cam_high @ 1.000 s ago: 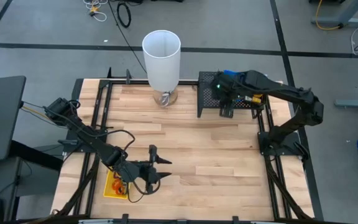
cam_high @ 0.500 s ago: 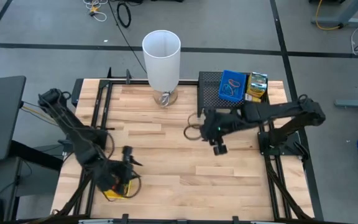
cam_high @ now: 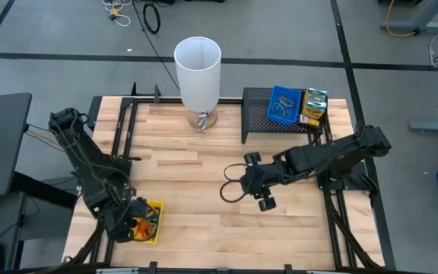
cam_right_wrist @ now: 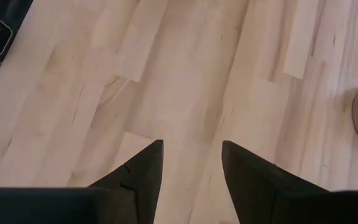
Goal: Pick & Place Office Desk Supplies
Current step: Put the yellow bin on the shelf
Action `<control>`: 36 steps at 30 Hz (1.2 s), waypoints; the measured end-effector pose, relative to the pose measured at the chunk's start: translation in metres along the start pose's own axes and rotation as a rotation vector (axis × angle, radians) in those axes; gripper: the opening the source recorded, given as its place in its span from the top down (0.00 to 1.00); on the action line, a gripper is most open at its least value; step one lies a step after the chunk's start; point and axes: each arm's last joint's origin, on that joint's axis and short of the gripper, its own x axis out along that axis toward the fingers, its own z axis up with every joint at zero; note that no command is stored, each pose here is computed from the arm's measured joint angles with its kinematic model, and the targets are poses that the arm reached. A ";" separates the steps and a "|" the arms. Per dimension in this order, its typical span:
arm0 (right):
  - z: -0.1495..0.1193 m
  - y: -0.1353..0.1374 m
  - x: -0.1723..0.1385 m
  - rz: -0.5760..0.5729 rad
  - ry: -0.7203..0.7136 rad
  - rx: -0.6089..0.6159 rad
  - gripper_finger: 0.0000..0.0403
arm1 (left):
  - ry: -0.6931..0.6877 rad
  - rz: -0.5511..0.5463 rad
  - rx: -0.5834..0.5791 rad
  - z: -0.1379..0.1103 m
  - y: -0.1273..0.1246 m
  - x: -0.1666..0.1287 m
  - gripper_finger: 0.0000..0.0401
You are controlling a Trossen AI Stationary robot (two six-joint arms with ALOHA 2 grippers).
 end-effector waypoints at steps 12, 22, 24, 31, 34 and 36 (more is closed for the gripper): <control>0.001 0.004 0.000 -0.006 -0.005 0.008 0.57 | 0.144 0.088 -0.050 -0.035 0.001 -0.005 0.99; -0.003 0.006 0.000 -0.104 0.034 0.004 0.57 | 0.230 0.124 -0.026 -0.041 0.007 0.037 0.99; -0.003 0.006 0.000 -0.111 0.035 0.002 0.57 | 0.204 0.116 -0.003 -0.038 0.006 0.043 0.99; -0.003 0.006 0.000 -0.112 0.035 0.011 0.57 | 0.112 0.129 0.096 -0.013 0.010 0.055 1.00; -0.003 0.007 -0.001 -0.110 0.034 0.014 0.57 | 0.078 0.129 0.138 0.001 0.013 0.060 1.00; -0.003 0.008 -0.001 -0.108 0.033 0.015 0.57 | 0.050 0.129 0.170 0.013 0.016 0.064 1.00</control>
